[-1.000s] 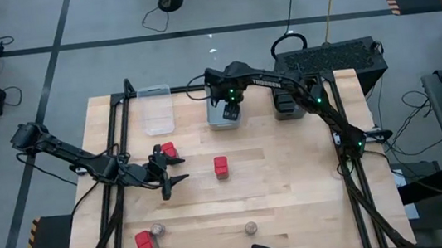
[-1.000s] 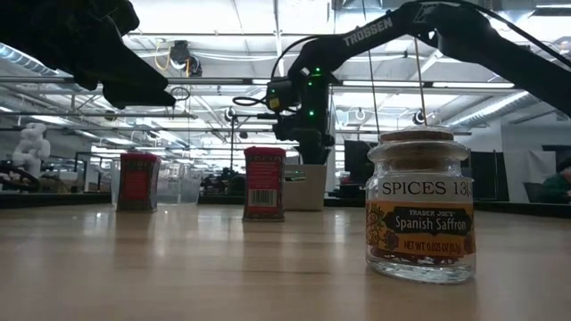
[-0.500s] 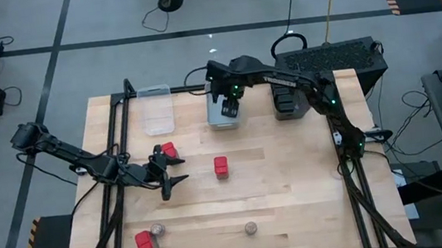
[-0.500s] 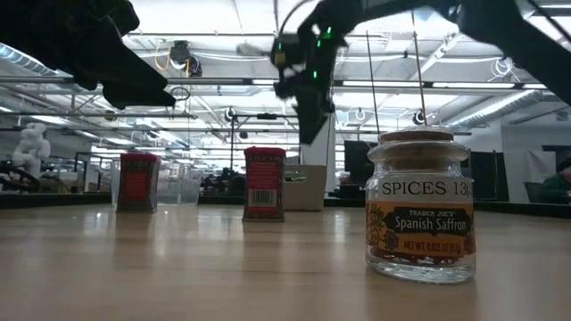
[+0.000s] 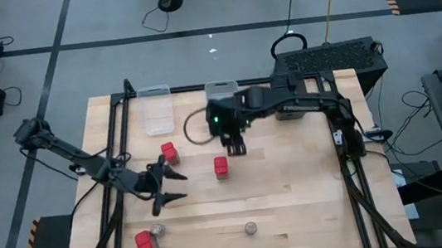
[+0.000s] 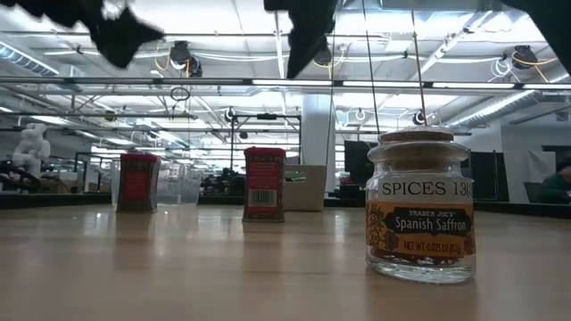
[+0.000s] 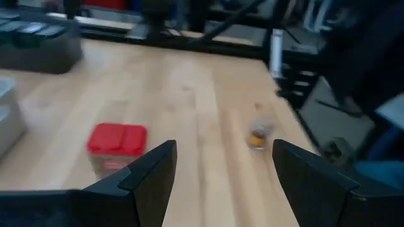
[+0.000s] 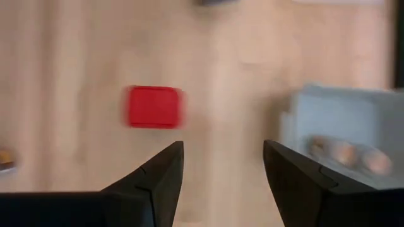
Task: Sort spices by type
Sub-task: Put the bottom left brown seasoning bottle into the light gray bin
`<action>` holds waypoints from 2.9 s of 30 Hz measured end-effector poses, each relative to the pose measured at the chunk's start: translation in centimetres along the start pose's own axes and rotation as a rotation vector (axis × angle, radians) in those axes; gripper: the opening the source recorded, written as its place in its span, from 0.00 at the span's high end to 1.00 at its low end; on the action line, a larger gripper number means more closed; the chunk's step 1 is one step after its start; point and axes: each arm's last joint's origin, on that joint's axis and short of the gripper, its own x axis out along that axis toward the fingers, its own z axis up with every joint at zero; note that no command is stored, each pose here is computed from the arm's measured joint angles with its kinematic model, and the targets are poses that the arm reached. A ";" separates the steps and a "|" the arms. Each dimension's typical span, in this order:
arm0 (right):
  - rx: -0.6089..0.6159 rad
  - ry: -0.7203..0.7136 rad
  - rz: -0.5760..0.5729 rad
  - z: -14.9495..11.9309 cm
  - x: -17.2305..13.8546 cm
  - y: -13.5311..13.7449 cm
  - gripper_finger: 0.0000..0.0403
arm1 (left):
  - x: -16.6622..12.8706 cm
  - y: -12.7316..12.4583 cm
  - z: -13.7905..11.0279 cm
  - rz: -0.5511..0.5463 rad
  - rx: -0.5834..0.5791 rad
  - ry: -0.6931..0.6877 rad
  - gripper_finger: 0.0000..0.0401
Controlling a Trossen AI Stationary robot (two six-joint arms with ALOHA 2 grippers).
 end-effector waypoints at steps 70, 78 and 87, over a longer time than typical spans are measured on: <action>-0.270 -0.691 0.130 2.4 12.3 14.1 0.50 | 5.0 -8.9 -5.4 0.234 -0.284 1.282 0.34; -0.273 -0.690 0.128 2.4 12.3 14.1 0.50 | 5.4 -9.1 -6.0 0.222 -0.299 1.305 0.34; -0.274 -0.683 0.128 2.4 12.4 14.1 0.50 | 5.7 -9.2 -6.6 0.232 -0.301 1.340 0.34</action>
